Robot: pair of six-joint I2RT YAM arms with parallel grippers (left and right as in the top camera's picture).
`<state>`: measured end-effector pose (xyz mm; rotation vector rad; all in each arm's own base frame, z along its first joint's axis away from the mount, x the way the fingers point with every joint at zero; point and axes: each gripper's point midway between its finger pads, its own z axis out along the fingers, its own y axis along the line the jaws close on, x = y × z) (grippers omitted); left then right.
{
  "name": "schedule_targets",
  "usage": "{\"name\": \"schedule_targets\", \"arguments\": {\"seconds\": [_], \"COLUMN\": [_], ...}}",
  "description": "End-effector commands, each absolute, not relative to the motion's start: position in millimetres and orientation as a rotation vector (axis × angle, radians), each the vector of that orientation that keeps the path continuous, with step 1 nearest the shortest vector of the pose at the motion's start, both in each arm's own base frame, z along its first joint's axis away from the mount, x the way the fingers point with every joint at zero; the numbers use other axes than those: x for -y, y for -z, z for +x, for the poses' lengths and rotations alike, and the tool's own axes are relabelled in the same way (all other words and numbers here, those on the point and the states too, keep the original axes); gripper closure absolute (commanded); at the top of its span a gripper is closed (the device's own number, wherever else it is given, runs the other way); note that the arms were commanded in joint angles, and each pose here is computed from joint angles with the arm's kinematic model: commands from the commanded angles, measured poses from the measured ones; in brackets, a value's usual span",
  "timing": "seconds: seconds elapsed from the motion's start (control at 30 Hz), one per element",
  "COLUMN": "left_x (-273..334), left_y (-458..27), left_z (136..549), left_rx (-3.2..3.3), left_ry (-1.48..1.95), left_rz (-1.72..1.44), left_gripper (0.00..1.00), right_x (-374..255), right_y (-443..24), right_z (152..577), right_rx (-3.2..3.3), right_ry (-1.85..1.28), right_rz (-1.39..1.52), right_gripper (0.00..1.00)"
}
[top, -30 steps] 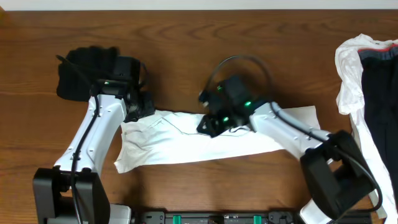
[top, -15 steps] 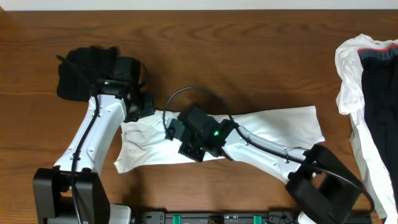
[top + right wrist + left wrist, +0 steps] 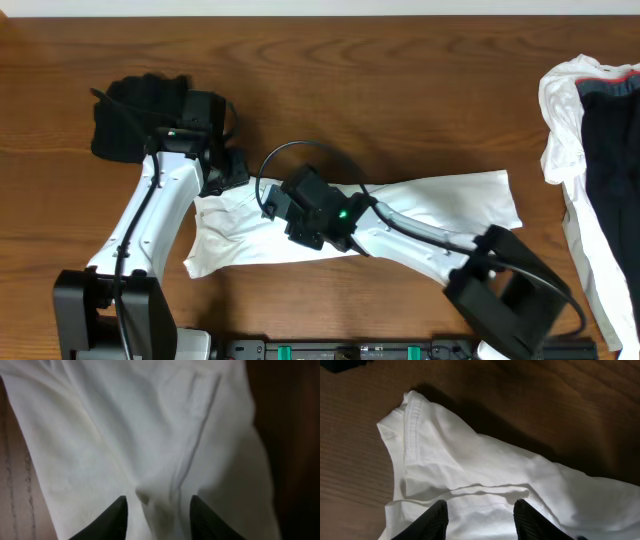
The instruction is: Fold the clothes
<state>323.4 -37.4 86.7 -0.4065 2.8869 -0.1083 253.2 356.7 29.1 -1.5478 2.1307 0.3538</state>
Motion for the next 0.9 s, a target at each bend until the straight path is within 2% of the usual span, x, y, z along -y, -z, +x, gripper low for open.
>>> {"name": "schedule_targets", "arguments": {"seconds": [0.0,0.17,0.3,0.33,0.63,0.87], "left_x": [35,35,35,35,35,35], "left_y": [-81,-81,-81,-81,-81,-81], "left_z": [319,319,319,319,319,319], "left_rx": [-2.905,-2.904,-2.904,-2.904,-2.904,-2.904], "left_ry": [0.094,0.094,0.094,0.094,0.094,0.095], "left_rz": [-0.424,-0.424,-0.424,-0.424,-0.424,-0.424], "left_gripper": [0.55,0.55,0.55,0.55,0.55,0.55], "right_x": [-360,-363,-365,-366,-379,-367], "right_y": [-19,-20,-20,-20,-26,-19], "right_z": [252,253,249,247,210,198], "right_rx": [-2.145,-2.162,-2.188,-2.192,-2.203,-2.309], "right_ry": [-0.392,-0.418,-0.456,-0.472,-0.766,-0.776], "right_rz": [-1.556,-1.515,-1.492,-1.492,-1.569,-1.569], "right_gripper": [0.64,0.70,0.96,0.98,0.99,0.99]}}
